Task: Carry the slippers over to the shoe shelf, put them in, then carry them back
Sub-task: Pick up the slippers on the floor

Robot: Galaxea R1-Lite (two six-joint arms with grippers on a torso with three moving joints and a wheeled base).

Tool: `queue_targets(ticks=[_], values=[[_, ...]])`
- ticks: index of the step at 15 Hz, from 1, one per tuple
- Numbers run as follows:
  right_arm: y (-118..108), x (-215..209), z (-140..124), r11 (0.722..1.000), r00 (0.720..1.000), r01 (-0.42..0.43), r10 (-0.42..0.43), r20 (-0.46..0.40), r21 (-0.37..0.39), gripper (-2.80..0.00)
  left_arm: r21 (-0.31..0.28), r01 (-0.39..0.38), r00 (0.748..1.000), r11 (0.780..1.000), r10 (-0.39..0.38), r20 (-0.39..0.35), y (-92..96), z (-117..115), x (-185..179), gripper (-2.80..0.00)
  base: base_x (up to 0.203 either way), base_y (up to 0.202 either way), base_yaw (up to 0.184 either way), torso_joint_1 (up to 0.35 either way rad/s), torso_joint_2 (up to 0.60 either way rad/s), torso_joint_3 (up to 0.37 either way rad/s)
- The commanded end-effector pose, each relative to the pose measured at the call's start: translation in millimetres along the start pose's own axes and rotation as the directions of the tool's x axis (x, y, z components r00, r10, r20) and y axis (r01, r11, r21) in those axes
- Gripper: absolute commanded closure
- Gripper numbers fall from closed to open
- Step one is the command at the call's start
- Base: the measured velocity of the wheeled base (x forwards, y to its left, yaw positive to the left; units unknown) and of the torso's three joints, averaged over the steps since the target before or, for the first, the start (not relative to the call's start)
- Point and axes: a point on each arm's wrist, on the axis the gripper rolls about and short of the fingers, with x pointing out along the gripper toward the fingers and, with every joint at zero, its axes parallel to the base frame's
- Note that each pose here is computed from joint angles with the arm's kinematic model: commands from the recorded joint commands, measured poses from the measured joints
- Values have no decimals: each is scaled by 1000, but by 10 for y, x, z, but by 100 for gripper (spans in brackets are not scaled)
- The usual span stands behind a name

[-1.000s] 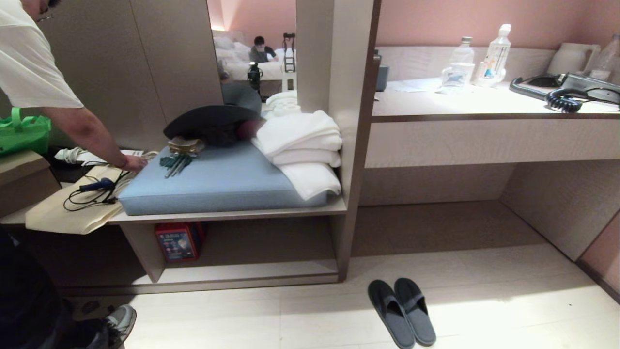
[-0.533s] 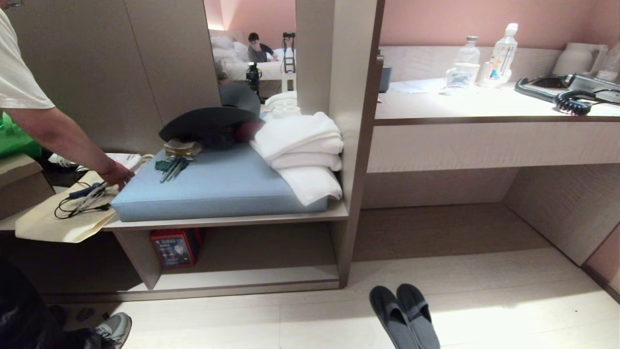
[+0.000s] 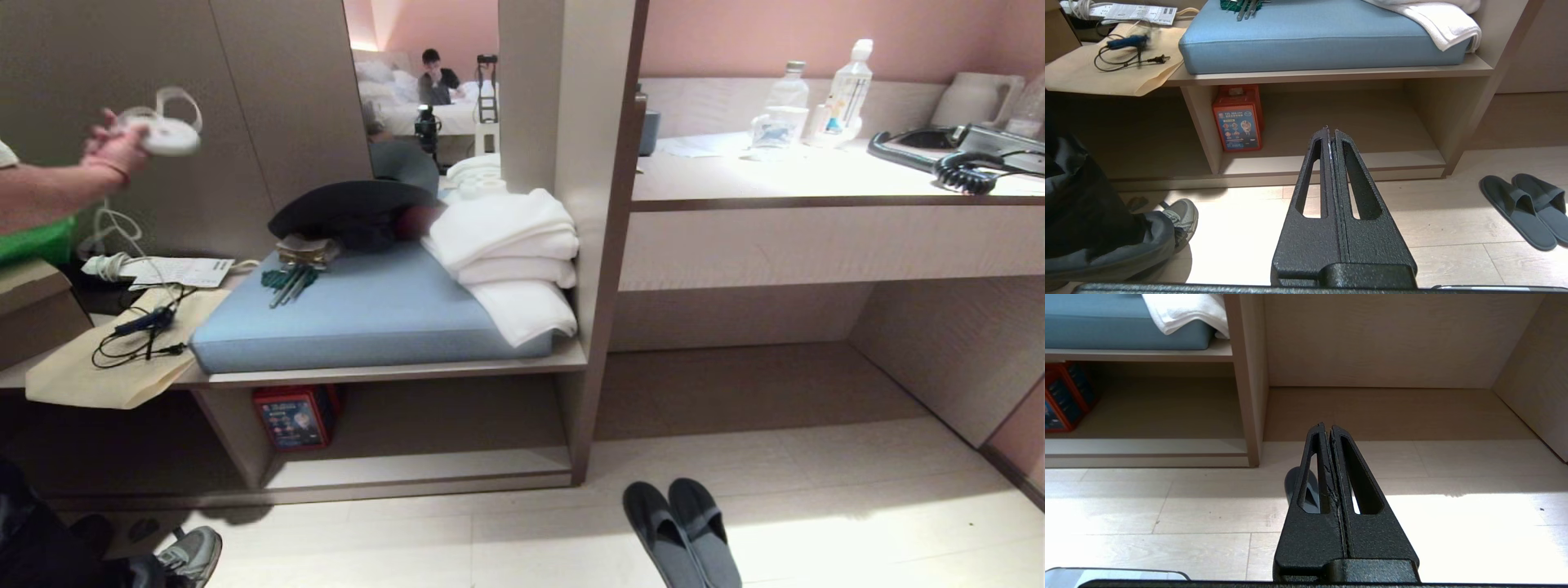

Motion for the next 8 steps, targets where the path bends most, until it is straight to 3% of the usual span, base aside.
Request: queue_targets(ticks=[1, 6, 8], values=[[0, 0, 0, 1000, 1000, 0, 0, 0, 0, 0, 0, -1, 1000, 1000, 1, -7, 0, -21, 5, 0, 0, 0, 0, 0, 0, 0], [0, 1, 0, 1000, 1000, 0, 0, -1, 0, 0, 0, -2, 1000, 1000, 2, -8, 1, -22, 5, 0, 0, 0, 0, 1, 1, -5], [0, 1, 0, 1000, 1000, -1, 1, -1, 0, 0, 3, -5, 1000, 1000, 5, -10, 1, -21, 4, 0, 0, 0, 0, 4, 1, -138]])
